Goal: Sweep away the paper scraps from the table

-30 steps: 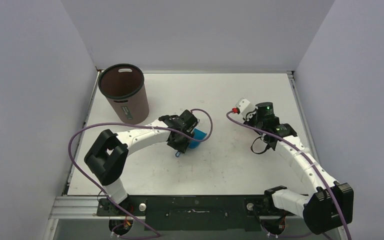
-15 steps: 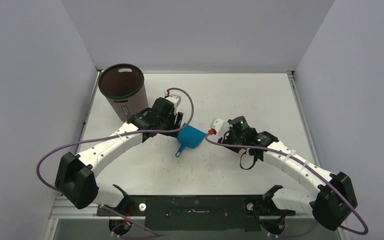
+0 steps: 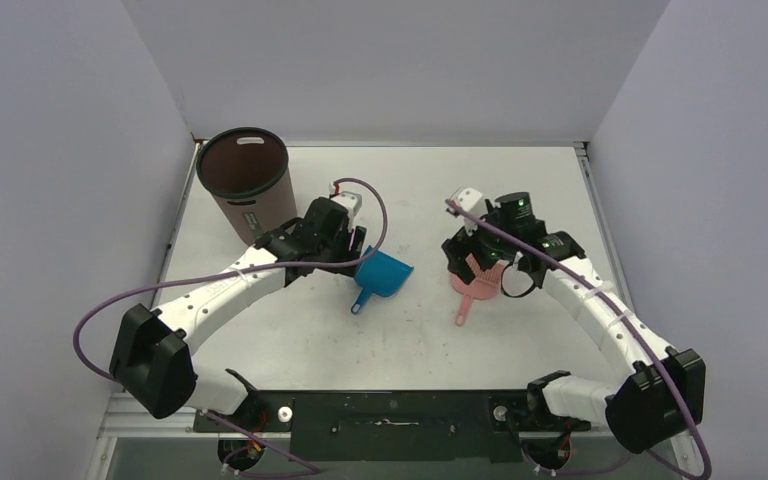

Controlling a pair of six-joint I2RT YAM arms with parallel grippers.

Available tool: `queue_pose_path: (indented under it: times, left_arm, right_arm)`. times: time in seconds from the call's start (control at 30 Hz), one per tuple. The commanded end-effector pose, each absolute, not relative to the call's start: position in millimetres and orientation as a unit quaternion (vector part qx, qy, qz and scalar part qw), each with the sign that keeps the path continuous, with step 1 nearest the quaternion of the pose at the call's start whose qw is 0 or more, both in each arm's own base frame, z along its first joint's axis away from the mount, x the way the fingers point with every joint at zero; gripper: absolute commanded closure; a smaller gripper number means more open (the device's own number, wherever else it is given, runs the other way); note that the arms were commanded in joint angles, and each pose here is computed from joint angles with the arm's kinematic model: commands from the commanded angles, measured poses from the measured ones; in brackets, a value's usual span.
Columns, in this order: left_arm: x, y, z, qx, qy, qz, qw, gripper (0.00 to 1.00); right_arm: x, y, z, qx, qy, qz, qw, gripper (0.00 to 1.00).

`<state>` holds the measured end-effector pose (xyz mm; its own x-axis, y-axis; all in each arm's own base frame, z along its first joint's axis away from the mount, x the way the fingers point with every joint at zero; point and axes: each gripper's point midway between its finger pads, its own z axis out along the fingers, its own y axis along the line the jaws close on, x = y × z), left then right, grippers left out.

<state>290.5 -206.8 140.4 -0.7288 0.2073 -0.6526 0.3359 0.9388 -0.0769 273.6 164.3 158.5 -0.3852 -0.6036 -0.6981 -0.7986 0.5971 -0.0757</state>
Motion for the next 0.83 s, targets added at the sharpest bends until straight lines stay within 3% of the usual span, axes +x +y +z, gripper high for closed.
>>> queue_pose_path:
  times: [0.0, 0.03, 0.07, 0.1, 0.23, 0.4, 0.57, 0.8]
  left_arm:
    - [298, -216, 168, 0.139, 0.904, -0.131, 0.383, 0.40]
    - [298, -217, 170, 0.135, 0.901, -0.136, 0.390, 0.39]
    - [299, -216, 173, 0.131, 0.895, -0.141, 0.403, 0.27]
    - [302, -219, 184, 0.126, 0.879, -0.154, 0.433, 0.01]
    - [297, -215, 223, 0.113, 0.811, -0.195, 0.540, 0.04]
    - [290, -191, 258, 0.067, 0.758, -0.204, 0.616, 0.04]
    - [292, -184, 257, 0.047, 0.756, -0.194, 0.623, 0.04]
    - [292, -193, 242, 0.069, 0.780, -0.191, 0.593, 0.04]
  right_arm:
    - [309, 153, 199, -0.299, 0.821, 0.198, 0.444, 0.10]
    - [317, 146, 197, -0.265, 0.825, 0.212, 0.452, 0.10]
    - [329, 130, 195, -0.221, 0.830, 0.221, 0.462, 0.10]
    - [335, 119, 191, -0.179, 0.838, 0.234, 0.460, 0.10]
    - [350, 102, 198, -0.119, 0.840, 0.273, 0.454, 0.10]
    - [372, 62, 238, -0.037, 0.821, 0.171, 0.544, 0.10]
    - [370, 45, 261, -0.037, 0.792, 0.119, 0.598, 0.10]
    - [359, 38, 234, -0.048, 0.801, 0.117, 0.585, 0.10]
